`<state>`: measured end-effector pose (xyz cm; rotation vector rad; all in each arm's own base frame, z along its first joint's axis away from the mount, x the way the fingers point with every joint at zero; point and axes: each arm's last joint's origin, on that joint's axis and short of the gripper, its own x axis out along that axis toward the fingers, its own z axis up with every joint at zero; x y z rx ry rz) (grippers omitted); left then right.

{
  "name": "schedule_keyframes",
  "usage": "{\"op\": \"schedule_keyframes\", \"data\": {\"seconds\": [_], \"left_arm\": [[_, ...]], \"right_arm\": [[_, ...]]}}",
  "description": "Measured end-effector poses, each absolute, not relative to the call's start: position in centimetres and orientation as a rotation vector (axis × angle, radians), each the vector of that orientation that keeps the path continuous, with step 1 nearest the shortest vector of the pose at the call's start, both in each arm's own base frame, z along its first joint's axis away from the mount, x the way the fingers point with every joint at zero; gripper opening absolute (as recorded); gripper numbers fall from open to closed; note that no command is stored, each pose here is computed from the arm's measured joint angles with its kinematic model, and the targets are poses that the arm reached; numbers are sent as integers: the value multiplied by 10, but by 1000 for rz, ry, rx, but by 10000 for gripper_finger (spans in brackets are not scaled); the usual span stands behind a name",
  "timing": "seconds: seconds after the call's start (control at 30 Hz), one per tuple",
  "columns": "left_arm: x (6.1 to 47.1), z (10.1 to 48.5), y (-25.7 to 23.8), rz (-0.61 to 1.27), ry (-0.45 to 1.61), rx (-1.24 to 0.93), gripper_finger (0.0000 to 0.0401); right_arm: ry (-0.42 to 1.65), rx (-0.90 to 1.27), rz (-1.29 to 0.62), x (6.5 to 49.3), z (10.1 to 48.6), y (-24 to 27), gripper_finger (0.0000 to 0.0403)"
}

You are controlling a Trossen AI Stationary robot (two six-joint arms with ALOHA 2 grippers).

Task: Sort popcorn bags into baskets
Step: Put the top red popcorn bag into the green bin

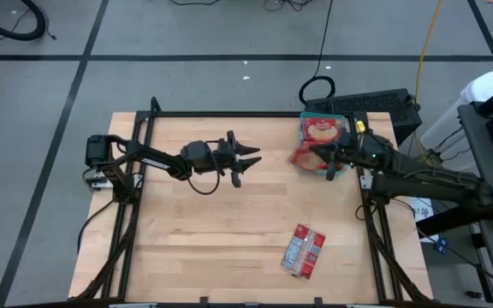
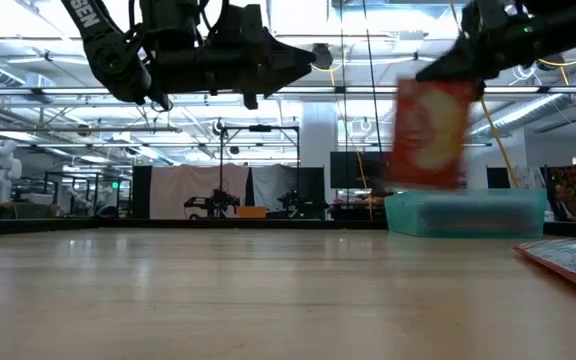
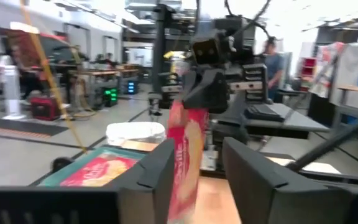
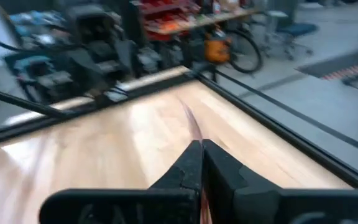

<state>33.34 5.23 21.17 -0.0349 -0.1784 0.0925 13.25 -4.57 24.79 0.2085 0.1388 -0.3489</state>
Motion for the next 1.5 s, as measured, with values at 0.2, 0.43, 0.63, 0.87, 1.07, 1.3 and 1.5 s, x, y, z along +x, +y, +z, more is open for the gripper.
{"op": "schedule_keyframes", "data": {"seconds": [0.2,0.43,0.63,0.87,1.07,1.3,1.5], "left_arm": [[333,211,53,122,-174,-45,183],[335,202,55,184,-112,-87,216],[348,185,57,189,-92,-135,248],[398,180,62,131,-170,-183,277],[431,188,68,109,-231,-193,278],[441,206,74,110,-281,-157,260],[439,210,88,69,-293,-110,205]], "right_arm": [[225,227,-496,116,240,-54,0],[129,214,-471,117,249,-57,0],[-139,161,-386,120,276,-56,0],[-344,102,-336,122,295,-56,0],[-450,82,-256,122,305,-54,0],[-499,66,-200,120,310,-52,0],[-449,77,-181,123,306,-52,0]]}}
